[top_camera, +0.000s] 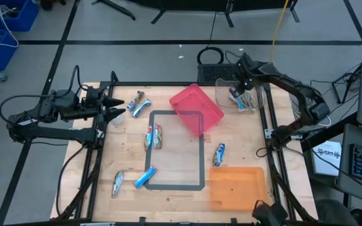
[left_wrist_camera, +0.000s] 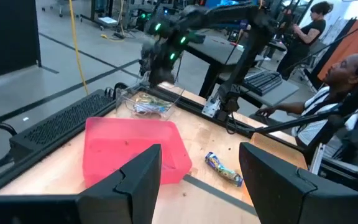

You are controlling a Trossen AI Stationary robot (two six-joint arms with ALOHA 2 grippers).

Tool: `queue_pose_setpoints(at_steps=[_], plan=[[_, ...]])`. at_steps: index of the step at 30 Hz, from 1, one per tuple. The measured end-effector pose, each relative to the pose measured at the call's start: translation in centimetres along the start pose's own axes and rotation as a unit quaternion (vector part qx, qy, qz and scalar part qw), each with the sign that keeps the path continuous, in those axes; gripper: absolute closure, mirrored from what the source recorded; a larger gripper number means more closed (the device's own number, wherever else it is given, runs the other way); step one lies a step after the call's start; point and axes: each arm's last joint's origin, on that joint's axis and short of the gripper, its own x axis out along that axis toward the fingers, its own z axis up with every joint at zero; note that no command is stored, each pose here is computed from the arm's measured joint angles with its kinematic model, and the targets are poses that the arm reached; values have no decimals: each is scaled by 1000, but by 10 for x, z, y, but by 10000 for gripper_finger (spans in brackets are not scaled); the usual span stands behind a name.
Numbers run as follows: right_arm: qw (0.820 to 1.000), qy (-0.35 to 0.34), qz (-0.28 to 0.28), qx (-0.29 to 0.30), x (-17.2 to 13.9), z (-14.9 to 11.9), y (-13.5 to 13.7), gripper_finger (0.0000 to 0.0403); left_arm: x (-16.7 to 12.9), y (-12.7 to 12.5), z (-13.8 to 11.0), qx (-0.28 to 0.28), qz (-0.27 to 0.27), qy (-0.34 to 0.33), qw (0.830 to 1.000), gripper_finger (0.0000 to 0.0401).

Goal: Pick and place Granola Bars by type
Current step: Put the red granola bar into the orange bin

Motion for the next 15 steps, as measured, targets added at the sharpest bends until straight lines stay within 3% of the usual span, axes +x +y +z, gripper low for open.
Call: queue_pose_setpoints(at_steps=[7, 11, 15], plan=[[985, -147, 87, -35, -104, -10, 40, 230, 0, 4, -9, -66, 40, 38, 996, 183], [964, -216, 148, -40, -149, -31, 65, 230, 3, 8, -18, -110, 77, 82, 988, 183], [936, -262, 229, -47, -178, -51, 90, 229, 10, 5, -21, -128, 52, 123, 983, 183]])
